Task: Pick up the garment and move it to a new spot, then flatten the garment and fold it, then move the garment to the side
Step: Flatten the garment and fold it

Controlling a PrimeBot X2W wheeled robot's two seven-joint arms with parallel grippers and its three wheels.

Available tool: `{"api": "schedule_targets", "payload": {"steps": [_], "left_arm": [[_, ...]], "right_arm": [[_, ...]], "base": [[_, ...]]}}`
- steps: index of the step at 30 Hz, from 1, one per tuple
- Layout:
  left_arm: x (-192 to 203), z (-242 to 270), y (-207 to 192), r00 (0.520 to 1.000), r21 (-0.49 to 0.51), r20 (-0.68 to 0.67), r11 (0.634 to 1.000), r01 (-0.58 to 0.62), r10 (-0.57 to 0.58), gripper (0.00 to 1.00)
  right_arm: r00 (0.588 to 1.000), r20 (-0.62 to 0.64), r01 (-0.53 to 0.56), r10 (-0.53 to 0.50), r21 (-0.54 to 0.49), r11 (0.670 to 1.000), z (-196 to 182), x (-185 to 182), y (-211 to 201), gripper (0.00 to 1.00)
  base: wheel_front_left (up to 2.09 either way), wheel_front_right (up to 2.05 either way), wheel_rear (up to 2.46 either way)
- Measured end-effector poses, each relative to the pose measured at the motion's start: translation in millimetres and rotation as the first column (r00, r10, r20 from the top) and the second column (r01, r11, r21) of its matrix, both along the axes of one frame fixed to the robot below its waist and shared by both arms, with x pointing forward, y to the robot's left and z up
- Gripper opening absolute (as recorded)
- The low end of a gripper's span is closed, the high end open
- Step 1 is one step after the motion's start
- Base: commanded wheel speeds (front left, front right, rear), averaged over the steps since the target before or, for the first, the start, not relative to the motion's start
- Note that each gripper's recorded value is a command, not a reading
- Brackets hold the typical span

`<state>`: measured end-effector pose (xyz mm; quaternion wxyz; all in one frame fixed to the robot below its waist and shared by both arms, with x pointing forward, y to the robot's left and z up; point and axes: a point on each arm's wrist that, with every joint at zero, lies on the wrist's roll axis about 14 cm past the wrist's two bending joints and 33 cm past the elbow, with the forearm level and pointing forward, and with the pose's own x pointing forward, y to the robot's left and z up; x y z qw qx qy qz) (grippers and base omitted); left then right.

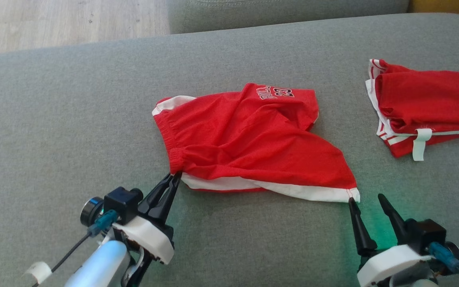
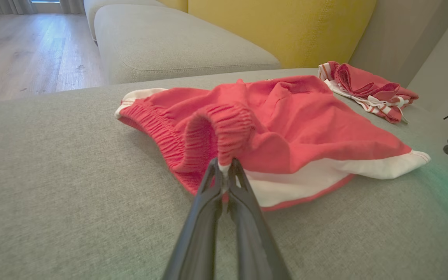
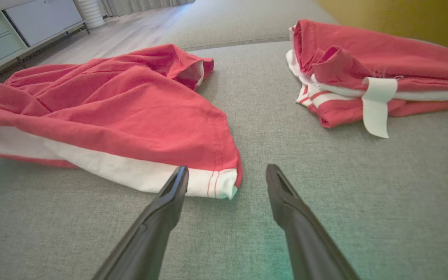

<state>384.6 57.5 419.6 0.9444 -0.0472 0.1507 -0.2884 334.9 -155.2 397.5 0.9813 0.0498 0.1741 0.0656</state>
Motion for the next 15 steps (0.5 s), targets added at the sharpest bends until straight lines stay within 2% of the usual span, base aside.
{"api": "schedule_targets", "payload": {"steps": [11,15], "left_arm": [[-0.8,5.9,2.5,1.000,-0.002,0.002,1.000,-0.012,0.012,0.00],[-2.8,4.2,3.8,1.000,-0.003,-0.003,1.000,-0.020,0.020,0.00]], "right_arm": [[0.992,-0.109,-0.059,0.063,0.037,0.998,-19.7,-4.7,20.0,1.00],[0.992,-0.108,-0.068,0.072,0.040,0.997,-20.1,3.7,23.1,1.00]], "base": [[0.00,0.00,0.00],[0.00,0.00,0.00]]}}
